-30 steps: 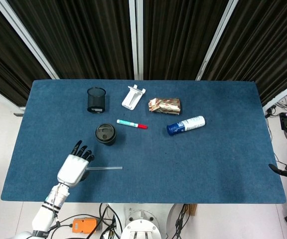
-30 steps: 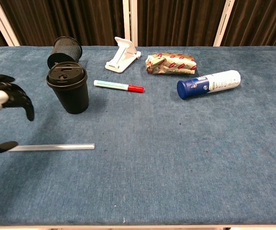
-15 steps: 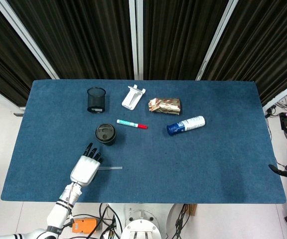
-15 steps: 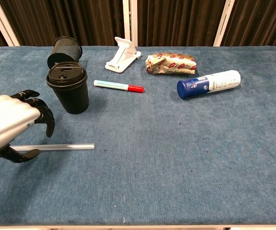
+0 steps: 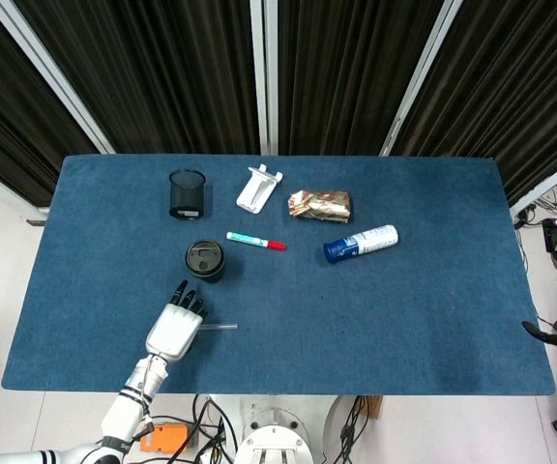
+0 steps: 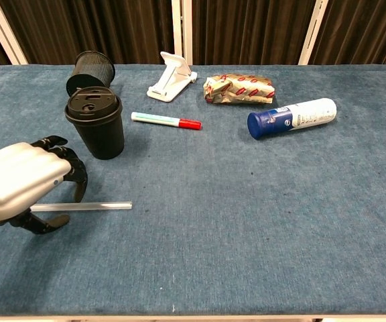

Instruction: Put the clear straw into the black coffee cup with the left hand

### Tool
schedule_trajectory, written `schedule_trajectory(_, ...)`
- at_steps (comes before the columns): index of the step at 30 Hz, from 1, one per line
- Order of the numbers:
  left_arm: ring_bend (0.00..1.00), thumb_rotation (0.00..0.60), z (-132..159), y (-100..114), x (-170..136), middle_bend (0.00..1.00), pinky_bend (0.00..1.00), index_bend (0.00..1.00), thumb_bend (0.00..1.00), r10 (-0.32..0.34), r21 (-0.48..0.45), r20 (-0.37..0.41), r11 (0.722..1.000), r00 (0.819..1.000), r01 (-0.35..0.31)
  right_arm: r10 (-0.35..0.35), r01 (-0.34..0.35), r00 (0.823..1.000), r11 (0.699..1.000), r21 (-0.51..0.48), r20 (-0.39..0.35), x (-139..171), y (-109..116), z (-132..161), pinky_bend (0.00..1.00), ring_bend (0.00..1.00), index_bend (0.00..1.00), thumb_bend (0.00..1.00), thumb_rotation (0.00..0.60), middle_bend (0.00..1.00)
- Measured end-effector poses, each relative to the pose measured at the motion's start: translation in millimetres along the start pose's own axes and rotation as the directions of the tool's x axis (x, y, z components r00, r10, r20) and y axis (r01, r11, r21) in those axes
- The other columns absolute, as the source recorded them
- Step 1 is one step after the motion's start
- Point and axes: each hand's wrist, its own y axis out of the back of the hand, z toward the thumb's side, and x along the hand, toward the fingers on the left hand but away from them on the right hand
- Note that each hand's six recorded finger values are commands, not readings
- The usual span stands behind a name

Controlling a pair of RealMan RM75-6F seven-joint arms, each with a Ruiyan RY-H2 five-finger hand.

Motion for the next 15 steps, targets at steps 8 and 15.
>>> schedule_trajectory(8, 0.16, 0.600, -1.8, -2.6, 1.3, 0.30, 0.00, 0.48, 0.31, -0.010, -0.007, -0.008, 1.000, 1.000, 0.010, 0.005, -0.005, 1.000, 1.000, -0.001, 0.001, 0.0, -2.0, -0.7, 0.02, 0.00, 0.00, 0.13, 0.600, 0.07)
schedule_trajectory(15, 0.15, 0.600, -4.1, -3.6, 2.4, 0.30, 0.00, 0.53, 0.36, -0.011, -0.018, -0.012, 1.000, 1.000, 0.011, 0.009, -0.009, 1.000, 1.000, -0.002, 0.002, 0.0, -3.0, -0.8, 0.02, 0.00, 0.00, 0.13, 0.600, 0.07)
